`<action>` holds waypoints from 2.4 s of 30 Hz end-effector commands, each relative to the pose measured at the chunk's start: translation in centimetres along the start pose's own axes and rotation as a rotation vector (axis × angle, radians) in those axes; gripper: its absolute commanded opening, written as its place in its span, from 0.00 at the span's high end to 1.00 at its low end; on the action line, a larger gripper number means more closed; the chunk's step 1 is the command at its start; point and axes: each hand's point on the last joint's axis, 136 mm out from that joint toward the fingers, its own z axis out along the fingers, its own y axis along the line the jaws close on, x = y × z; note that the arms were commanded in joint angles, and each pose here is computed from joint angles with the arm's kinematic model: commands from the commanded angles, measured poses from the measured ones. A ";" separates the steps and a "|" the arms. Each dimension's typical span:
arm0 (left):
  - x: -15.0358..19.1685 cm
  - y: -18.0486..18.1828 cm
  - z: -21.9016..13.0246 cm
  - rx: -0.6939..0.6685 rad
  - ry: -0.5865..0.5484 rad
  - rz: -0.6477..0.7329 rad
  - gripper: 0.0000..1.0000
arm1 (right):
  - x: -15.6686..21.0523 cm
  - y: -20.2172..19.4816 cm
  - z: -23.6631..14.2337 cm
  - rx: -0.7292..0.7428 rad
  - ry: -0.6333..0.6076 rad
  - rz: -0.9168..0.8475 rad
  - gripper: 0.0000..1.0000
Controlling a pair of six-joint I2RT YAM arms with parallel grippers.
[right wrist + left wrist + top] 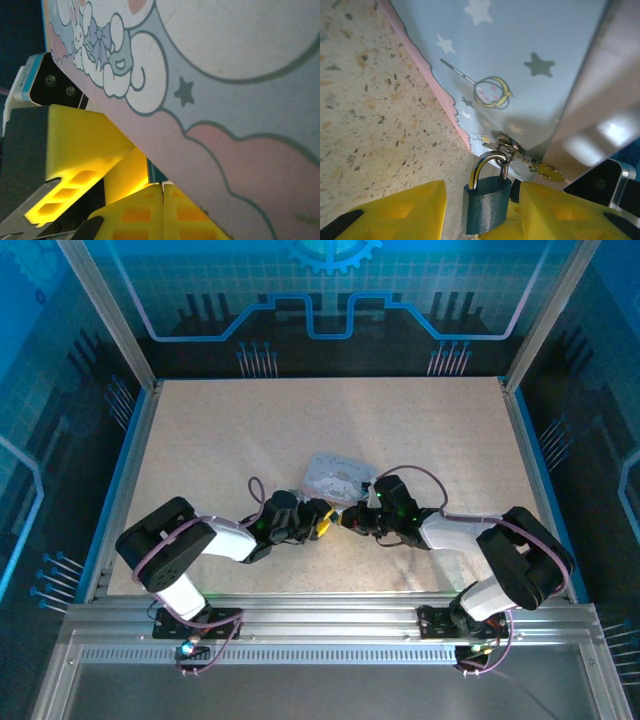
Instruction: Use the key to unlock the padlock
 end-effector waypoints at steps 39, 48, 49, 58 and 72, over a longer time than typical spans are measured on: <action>0.3 -1.8 -0.3 0.059 -0.010 0.037 0.93 | -0.2 0.7 -2.1 0.021 -0.062 -0.041 0.59; 0.3 -2.2 -0.9 0.050 -0.019 0.073 0.94 | -1.5 2.5 -5.9 0.116 -0.130 -0.358 0.26; 0.3 -2.2 -1.0 0.044 -0.021 0.079 0.94 | -1.7 2.9 -6.3 0.119 -0.141 -0.393 0.20; 0.4 -3.2 -1.9 0.037 -0.032 0.108 0.94 | -2.3 7.2 -9.0 0.102 -0.220 -0.900 0.00; 0.6 -4.4 -2.1 0.047 -0.025 0.076 0.92 | 1.4 6.6 -6.5 0.232 -0.174 -1.777 0.00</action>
